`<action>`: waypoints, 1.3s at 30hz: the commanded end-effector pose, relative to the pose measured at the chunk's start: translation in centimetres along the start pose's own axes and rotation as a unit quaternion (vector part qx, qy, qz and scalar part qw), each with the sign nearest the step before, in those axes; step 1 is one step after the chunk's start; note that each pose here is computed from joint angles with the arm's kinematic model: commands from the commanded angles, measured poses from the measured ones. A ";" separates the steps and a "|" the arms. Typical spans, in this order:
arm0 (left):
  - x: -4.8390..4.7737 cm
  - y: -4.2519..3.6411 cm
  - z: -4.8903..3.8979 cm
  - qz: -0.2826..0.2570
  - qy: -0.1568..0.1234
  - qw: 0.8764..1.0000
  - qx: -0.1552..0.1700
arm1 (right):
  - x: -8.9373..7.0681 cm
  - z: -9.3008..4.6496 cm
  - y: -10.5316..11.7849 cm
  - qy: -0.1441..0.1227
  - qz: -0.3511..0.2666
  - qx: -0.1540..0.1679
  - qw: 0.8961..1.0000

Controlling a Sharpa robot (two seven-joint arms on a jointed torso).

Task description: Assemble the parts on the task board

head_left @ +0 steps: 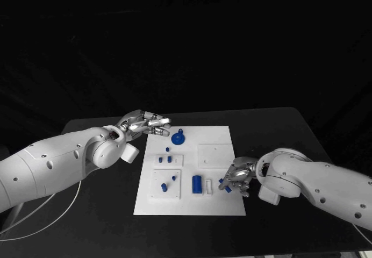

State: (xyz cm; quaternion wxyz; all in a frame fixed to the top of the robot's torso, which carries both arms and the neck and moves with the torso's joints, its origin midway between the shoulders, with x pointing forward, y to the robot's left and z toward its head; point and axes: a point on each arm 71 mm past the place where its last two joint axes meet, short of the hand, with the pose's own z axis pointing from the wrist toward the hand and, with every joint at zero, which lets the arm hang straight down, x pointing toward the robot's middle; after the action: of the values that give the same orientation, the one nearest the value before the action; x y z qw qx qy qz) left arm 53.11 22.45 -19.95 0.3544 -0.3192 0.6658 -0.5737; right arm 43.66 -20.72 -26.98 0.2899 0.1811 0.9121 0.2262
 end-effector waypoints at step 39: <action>0.32 -0.02 0.13 -0.006 0.012 1.000 -0.003 | 3.4 2.8 2.2 -0.025 -0.129 0.020 0.991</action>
State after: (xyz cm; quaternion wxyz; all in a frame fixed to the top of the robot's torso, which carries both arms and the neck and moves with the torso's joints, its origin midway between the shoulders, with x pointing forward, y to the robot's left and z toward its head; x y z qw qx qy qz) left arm 53.11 22.35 -20.04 0.3501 -0.3197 0.6697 -0.5716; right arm 43.37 -16.35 -29.04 0.3449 0.0887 0.9177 0.1758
